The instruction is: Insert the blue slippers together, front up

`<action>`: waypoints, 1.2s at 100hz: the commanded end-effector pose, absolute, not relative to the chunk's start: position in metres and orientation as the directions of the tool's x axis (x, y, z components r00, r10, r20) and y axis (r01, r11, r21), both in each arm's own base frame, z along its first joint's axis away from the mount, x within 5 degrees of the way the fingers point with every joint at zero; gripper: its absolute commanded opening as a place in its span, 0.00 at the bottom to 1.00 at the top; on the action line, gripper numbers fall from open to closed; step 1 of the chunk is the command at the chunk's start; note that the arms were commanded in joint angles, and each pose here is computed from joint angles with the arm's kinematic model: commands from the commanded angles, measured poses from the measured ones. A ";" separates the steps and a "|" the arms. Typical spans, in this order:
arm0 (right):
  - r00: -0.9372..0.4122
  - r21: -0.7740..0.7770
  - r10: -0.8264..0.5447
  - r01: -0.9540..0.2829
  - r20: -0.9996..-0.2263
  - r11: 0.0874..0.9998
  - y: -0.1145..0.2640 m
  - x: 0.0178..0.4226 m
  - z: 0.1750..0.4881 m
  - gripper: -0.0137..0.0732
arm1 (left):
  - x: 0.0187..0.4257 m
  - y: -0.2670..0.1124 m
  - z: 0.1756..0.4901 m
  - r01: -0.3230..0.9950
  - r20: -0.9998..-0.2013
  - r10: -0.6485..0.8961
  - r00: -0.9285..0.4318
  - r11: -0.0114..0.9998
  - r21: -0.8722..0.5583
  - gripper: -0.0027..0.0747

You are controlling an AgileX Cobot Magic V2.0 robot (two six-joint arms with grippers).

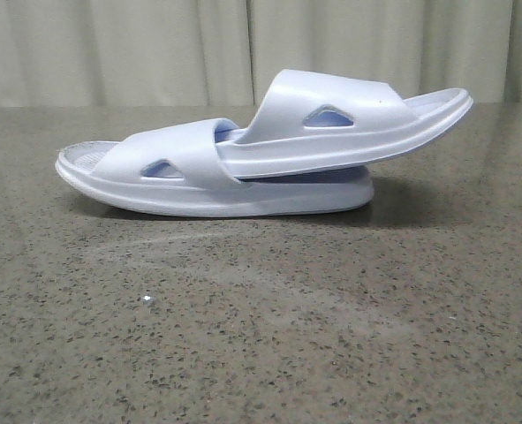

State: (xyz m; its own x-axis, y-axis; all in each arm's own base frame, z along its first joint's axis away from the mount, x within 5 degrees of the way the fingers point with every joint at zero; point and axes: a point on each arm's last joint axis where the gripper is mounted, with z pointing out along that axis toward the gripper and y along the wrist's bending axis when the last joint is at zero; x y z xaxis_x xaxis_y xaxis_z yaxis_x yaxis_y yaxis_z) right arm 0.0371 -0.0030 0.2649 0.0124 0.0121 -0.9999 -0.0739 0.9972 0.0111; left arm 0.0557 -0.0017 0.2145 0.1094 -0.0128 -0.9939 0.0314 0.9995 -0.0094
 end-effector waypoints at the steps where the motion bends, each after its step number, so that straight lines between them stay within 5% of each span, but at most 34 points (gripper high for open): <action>1: 0.132 0.006 0.018 -0.089 -0.991 0.996 0.001 0.036 0.271 0.03 | 0.052 -0.002 0.221 0.040 -0.978 -0.025 0.207 0.999 -0.017 0.06; 58: 0.126 0.080 0.082 -0.019 -0.989 0.997 0.001 0.055 0.208 0.03 | 0.052 -0.002 0.221 0.040 -0.978 -0.025 0.207 0.999 -0.017 0.06; 120: 0.117 0.050 0.051 -0.014 -0.992 0.999 0.001 0.055 0.207 0.03 | 0.052 -0.002 0.221 0.040 -0.978 -0.025 0.207 0.999 -0.017 0.06</action>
State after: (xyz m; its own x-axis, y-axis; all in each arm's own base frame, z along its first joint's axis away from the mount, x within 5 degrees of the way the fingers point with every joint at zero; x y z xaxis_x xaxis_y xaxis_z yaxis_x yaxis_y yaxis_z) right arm 0.0558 0.0002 0.2052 0.0324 0.0733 -0.9968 -0.0087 0.9973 0.0731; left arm 0.0557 -0.0017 0.2145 0.1094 -0.0128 -0.9939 0.0314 0.9995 -0.0094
